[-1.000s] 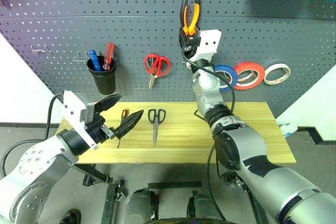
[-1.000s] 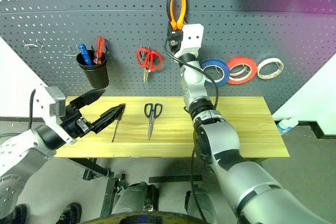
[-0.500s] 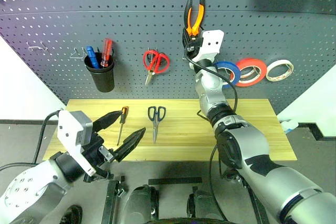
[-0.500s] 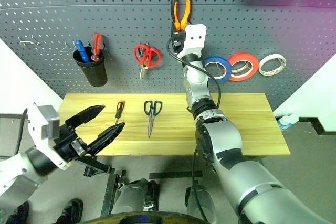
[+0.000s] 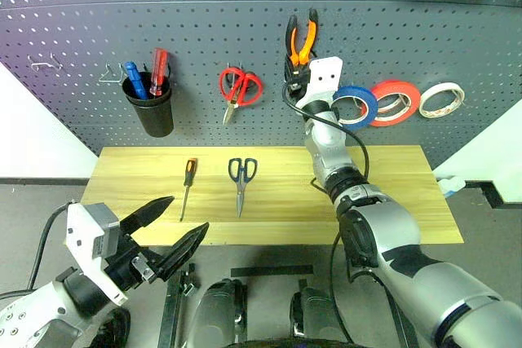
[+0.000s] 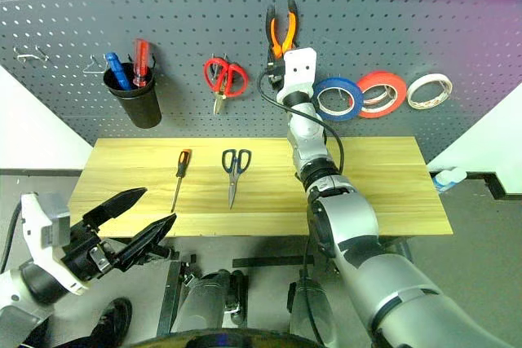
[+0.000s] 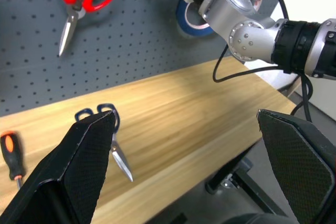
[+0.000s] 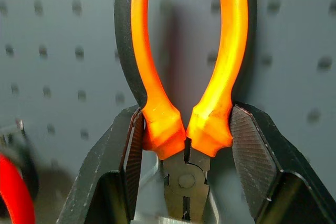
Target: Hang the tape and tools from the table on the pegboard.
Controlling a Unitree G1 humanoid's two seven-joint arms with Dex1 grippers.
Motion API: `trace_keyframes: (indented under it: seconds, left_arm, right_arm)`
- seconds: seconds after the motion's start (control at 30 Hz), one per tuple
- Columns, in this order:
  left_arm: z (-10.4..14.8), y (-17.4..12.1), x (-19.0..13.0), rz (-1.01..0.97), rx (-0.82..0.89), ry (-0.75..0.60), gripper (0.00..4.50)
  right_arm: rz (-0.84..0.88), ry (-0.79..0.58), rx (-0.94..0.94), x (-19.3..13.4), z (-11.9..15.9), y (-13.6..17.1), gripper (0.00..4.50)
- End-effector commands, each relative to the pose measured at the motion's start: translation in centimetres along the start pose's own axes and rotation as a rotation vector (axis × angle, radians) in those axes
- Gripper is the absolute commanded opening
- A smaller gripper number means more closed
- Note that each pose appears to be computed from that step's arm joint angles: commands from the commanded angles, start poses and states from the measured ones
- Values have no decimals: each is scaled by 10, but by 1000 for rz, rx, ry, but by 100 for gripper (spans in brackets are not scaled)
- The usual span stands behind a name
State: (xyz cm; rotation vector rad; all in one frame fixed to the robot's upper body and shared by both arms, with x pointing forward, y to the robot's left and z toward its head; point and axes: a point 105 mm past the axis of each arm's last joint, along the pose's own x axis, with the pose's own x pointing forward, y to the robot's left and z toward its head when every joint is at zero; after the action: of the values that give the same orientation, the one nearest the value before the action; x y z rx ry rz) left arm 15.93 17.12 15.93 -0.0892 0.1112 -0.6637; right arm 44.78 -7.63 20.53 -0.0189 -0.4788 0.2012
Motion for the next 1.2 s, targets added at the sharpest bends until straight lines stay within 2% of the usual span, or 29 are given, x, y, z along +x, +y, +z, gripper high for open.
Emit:
trace_keyframes:
  seconds: [0.03,0.17,0.2,0.37,0.4,0.77,1.2]
  left_arm:
    - [-4,-3,-6,-14,21,-6,450]
    - [-11,-4,-11,-21,16,-2,450]
    - [-13,-3,-12,-22,17,-2,450]
    - [-19,2,-20,-17,21,-6,450]
    - [-20,3,-21,-18,23,-5,450]
    - [-33,7,-24,-30,28,-9,450]
    - [-45,21,-15,-47,47,-39,450]
  right_arm:
    - [-4,-46,-6,1,10,1,210]
    - [15,-51,44,-1,10,3,210]
    - [19,-58,51,-1,11,3,280]
    - [35,-83,74,0,17,3,433]
    - [41,-86,78,1,18,4,442]
    - [33,-145,99,1,29,5,442]
    - [98,-263,57,-11,51,23,442]
